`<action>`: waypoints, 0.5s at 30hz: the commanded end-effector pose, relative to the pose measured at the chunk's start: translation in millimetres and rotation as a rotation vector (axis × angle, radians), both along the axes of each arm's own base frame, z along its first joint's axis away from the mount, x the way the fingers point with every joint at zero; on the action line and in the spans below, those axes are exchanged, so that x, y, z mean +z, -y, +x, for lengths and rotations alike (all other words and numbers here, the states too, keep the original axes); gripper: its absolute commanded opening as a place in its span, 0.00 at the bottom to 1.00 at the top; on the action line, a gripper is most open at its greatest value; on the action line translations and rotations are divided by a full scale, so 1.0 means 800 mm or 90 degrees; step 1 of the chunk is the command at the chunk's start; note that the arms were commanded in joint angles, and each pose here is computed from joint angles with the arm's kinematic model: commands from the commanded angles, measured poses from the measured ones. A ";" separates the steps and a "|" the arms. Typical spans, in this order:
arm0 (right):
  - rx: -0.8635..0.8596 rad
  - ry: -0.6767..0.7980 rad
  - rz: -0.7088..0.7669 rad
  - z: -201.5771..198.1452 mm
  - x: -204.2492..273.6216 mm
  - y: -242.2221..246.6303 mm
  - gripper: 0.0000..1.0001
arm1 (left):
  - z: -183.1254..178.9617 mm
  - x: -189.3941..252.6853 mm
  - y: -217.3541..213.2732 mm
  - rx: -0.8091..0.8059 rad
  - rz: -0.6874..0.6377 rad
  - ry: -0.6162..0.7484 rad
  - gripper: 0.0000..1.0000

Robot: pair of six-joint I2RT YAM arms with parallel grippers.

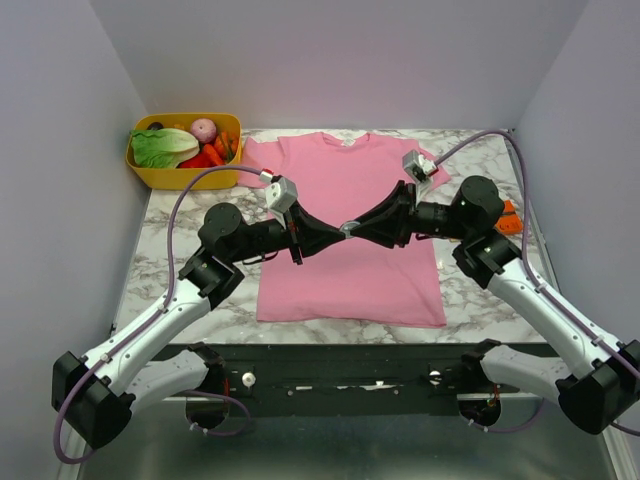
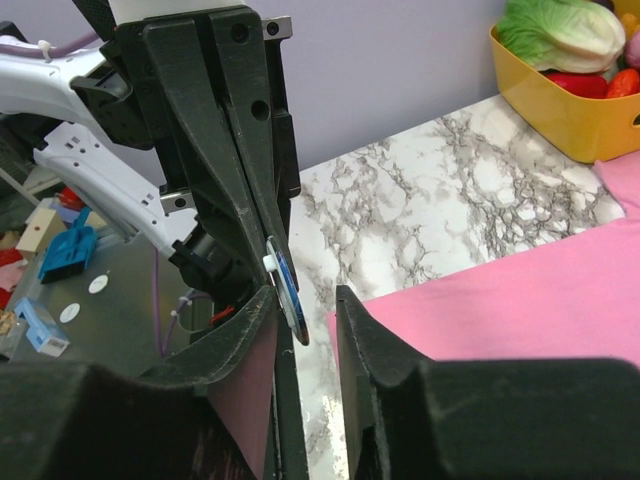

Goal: Pin the brooch onto the clothing

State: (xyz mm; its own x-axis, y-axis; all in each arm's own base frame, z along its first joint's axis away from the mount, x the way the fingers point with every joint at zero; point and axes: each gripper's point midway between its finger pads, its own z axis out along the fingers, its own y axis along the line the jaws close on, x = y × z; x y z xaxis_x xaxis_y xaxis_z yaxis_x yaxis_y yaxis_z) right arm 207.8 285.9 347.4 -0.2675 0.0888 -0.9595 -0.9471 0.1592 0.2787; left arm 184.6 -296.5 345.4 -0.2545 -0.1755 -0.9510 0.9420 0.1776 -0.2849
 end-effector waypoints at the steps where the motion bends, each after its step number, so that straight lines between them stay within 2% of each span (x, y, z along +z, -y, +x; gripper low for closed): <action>1: 0.014 0.007 0.012 0.000 0.012 -0.002 0.32 | -0.004 0.012 0.002 -0.009 -0.015 0.014 0.00; 2: 0.015 0.005 0.011 0.001 0.012 -0.003 0.27 | -0.004 0.012 0.002 -0.010 -0.014 0.013 0.00; 15: 0.014 -0.014 -0.025 0.011 -0.001 -0.007 0.03 | -0.003 0.011 0.004 -0.015 0.007 0.018 0.00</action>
State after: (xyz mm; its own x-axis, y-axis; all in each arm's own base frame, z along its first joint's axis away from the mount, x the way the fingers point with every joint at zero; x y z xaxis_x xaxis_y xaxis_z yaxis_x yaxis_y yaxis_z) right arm 205.4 290.5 344.8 -0.3026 0.0616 -0.9511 -0.9448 0.1123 0.3078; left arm 189.6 -296.3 341.7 -0.2648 -0.1689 -0.9494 0.9355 0.1937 -0.2954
